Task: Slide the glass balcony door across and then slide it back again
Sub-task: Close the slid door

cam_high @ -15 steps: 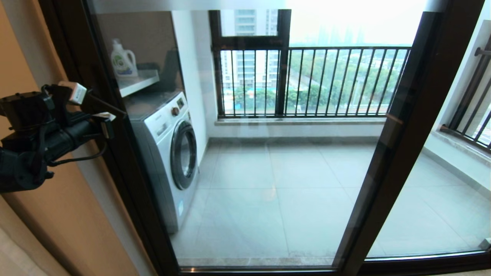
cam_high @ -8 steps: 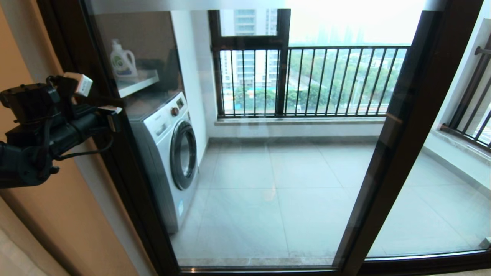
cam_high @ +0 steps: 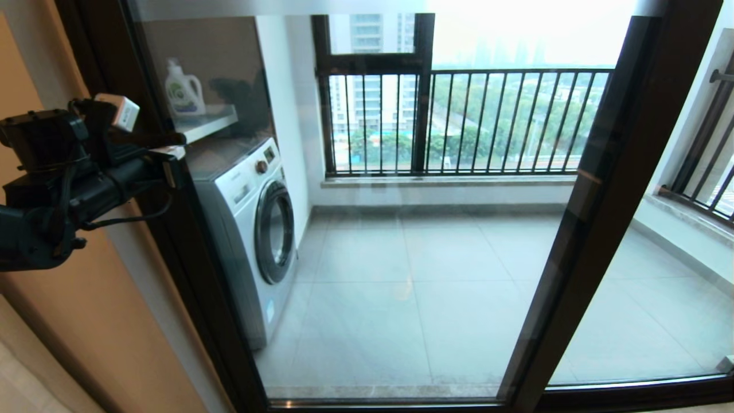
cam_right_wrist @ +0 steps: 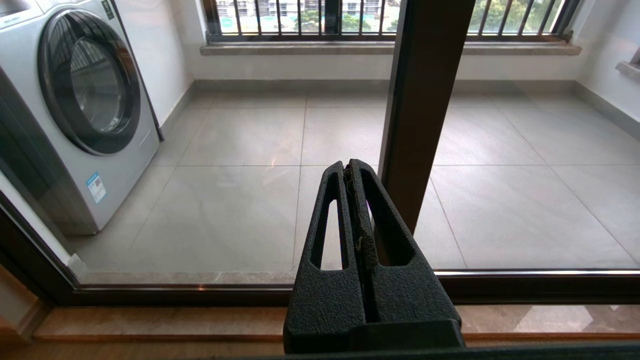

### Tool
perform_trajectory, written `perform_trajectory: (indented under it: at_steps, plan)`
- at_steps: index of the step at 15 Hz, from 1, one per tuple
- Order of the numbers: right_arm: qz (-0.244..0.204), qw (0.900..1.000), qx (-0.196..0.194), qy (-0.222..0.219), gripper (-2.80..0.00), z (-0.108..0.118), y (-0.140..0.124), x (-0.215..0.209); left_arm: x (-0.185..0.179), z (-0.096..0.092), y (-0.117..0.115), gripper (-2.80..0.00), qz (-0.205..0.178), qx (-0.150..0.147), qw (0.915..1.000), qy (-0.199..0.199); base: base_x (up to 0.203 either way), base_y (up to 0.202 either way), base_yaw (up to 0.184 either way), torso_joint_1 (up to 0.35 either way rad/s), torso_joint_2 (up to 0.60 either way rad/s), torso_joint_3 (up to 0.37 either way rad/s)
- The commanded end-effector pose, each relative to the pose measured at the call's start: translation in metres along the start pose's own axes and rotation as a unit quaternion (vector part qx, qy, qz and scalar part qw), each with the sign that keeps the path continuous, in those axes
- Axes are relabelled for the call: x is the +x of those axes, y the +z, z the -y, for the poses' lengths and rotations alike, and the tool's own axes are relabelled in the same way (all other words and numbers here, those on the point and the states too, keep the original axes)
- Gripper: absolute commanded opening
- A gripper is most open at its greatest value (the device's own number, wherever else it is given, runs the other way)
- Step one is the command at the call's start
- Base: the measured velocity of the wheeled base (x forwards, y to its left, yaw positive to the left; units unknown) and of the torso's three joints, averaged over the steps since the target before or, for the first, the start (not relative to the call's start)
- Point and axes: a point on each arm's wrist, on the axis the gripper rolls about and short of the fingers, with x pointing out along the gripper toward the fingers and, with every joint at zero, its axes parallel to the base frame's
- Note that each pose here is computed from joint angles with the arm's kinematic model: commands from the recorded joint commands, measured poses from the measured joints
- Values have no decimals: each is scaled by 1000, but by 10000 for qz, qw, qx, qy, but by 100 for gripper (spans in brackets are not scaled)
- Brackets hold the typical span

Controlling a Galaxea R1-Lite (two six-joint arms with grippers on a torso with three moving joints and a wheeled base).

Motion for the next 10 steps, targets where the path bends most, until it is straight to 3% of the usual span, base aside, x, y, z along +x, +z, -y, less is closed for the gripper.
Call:
perform_trajectory:
  at_steps: [1, 5, 10]
  plan:
    - [-20, 10000, -2, -2, -280, 0, -1, 0, -13, 4, -8, -280, -159, -37, 9999, -44, 0, 0, 0, 0, 0, 0]
    - [-20, 10000, -2, 2, -280, 0, -1, 0, -45, 12, -16, -280, -253, -93, 9996, -54, 0, 0, 0, 0, 0, 0]
    - [-20, 10000, -2, 5, -280, 0, -1, 0, -78, 13, 21, -280, 452, -53, 9989, 70, 0, 0, 0, 0, 0, 0]
